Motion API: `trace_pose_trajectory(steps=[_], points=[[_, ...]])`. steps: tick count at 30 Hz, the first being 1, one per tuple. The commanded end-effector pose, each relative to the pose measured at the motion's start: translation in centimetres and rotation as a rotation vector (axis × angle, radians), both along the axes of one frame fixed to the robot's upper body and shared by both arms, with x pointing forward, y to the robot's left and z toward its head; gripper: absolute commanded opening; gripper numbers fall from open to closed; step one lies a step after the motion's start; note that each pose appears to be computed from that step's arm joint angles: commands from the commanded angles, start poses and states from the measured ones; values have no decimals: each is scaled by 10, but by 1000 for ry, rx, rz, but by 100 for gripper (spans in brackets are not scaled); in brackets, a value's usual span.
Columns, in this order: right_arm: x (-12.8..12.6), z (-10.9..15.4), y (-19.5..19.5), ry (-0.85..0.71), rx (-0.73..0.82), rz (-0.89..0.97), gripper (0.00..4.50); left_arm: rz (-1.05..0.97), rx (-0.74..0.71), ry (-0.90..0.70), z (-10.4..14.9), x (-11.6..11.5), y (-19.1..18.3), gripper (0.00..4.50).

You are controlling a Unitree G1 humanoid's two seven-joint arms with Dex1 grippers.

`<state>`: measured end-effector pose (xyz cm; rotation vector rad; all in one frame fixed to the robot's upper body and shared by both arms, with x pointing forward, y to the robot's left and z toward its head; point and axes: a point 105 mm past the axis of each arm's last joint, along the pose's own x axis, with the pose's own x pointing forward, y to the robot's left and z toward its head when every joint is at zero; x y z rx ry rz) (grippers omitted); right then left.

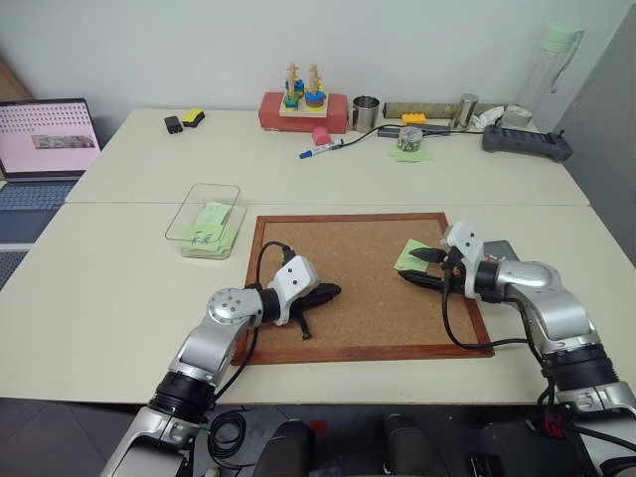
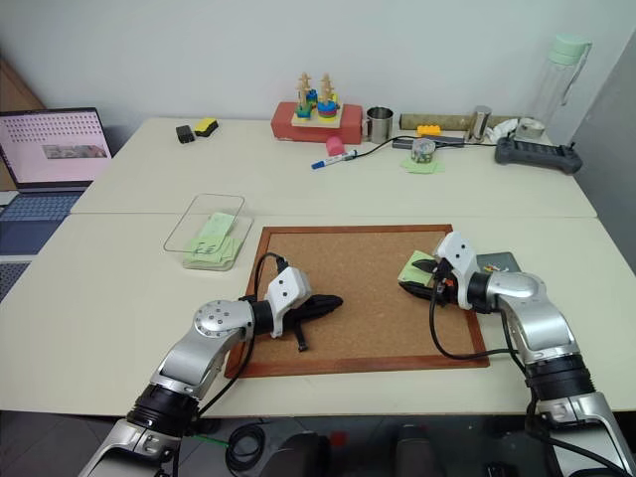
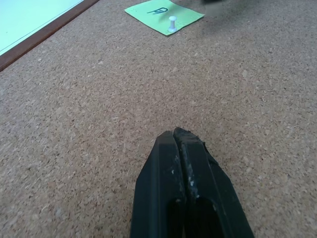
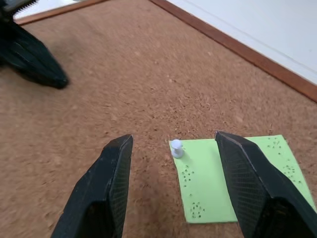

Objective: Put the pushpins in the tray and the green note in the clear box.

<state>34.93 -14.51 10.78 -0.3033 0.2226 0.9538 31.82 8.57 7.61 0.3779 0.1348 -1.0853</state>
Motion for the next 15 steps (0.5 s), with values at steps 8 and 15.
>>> trace_pose_trajectory(steps=[8, 15], points=[[11, -2, 4, -58, 10, -3, 239, 12, 22, 30, -8, -5, 4, 0], [12, -7, 2, -57, 7, -6, 116, 10, 21, 33, -9, -5, 3, 0]])
